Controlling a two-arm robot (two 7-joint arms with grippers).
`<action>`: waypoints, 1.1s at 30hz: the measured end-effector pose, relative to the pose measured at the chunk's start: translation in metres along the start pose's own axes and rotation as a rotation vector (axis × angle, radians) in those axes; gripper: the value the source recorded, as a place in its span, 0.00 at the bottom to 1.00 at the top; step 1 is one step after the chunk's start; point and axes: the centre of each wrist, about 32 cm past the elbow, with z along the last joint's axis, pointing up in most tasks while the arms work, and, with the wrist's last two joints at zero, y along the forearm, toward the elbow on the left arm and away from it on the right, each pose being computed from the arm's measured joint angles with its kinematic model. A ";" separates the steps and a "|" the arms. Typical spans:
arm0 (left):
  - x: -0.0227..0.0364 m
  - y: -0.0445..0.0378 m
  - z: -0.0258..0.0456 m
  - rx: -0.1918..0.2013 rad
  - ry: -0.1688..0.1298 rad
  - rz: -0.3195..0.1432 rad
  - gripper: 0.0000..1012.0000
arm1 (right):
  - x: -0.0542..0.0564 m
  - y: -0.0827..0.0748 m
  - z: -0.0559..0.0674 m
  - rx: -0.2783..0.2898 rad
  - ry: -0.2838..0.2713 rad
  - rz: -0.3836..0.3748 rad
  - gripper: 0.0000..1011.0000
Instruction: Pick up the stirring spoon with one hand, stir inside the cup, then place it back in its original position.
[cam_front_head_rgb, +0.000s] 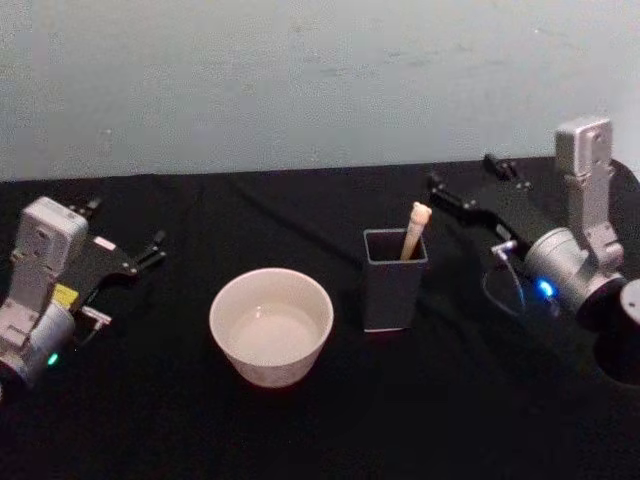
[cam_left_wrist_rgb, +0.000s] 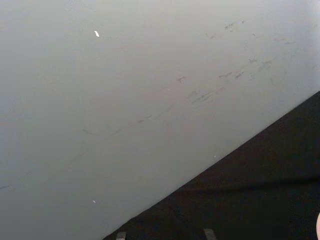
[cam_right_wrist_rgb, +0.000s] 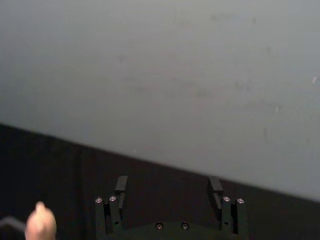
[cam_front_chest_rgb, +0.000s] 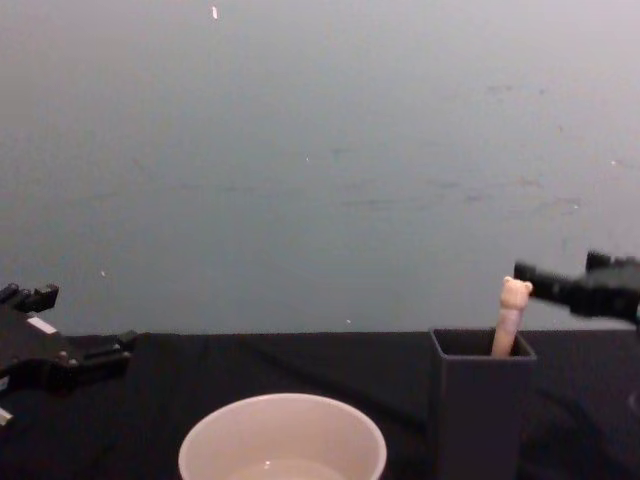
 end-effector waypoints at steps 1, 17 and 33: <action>0.0000 0.0000 0.0000 0.000 0.000 0.000 0.99 | 0.000 0.000 -0.002 -0.010 0.000 0.000 0.99; 0.0000 0.0000 0.0000 0.000 0.000 0.000 0.99 | -0.003 0.000 -0.013 -0.062 -0.004 0.000 0.99; 0.0000 0.0000 0.0000 0.000 0.000 0.000 0.99 | -0.003 0.000 -0.012 -0.054 -0.003 0.000 0.99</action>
